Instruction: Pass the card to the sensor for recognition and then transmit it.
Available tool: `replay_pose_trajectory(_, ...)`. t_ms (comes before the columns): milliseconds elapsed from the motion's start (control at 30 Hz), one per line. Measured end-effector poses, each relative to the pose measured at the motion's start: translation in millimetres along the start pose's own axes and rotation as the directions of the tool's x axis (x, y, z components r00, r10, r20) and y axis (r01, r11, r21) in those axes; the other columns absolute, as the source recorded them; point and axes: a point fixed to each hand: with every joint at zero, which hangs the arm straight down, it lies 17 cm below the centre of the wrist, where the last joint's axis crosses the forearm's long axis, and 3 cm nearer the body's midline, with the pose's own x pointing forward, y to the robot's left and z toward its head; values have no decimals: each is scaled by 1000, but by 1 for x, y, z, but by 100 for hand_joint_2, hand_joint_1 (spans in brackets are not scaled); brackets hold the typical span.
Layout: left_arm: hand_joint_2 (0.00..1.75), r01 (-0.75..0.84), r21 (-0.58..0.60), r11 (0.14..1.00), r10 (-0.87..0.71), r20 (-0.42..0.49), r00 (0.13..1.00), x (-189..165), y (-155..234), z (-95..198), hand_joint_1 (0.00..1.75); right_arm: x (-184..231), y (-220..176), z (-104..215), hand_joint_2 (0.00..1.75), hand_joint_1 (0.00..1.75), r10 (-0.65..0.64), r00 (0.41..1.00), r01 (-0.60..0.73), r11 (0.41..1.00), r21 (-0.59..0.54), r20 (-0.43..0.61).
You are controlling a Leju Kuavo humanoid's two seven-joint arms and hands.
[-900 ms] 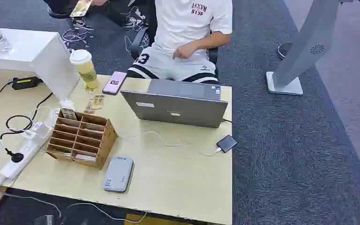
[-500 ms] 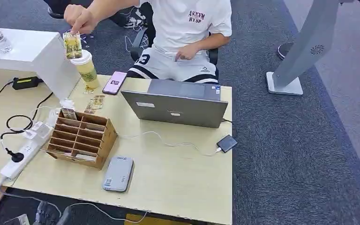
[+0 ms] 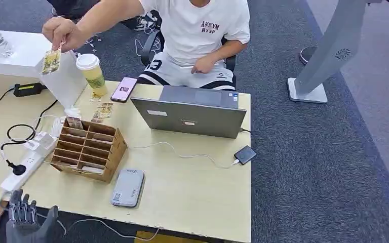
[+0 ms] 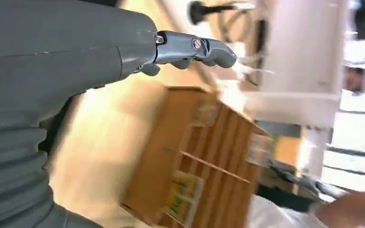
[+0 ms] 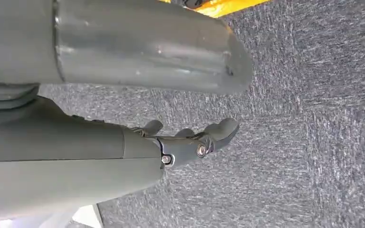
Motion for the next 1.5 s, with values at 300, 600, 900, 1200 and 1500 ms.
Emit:
replay_pose_trajectory(300,175,232,-145,962,-210,151,966,37,-59,-48,0,8,10,0,0,0,41,999,-41,999,23,7)
replay_pose_trajectory(600,175,462,-219,859,-400,276,874,55,-119,-96,0,16,19,0,0,0,74,997,-74,996,43,6)
replay_pose_trajectory(900,175,685,-189,703,-565,437,700,85,-169,-133,0,21,28,0,0,0,112,994,-112,992,63,3)
replay_pose_trajectory(1200,175,854,-26,519,-672,605,427,129,-205,-142,0,19,32,0,0,0,166,986,-164,983,77,-16)
replay_pose_trajectory(1500,175,907,125,402,-686,697,208,162,-233,-139,175,16,32,1,0,0,213,977,-211,974,82,-22)
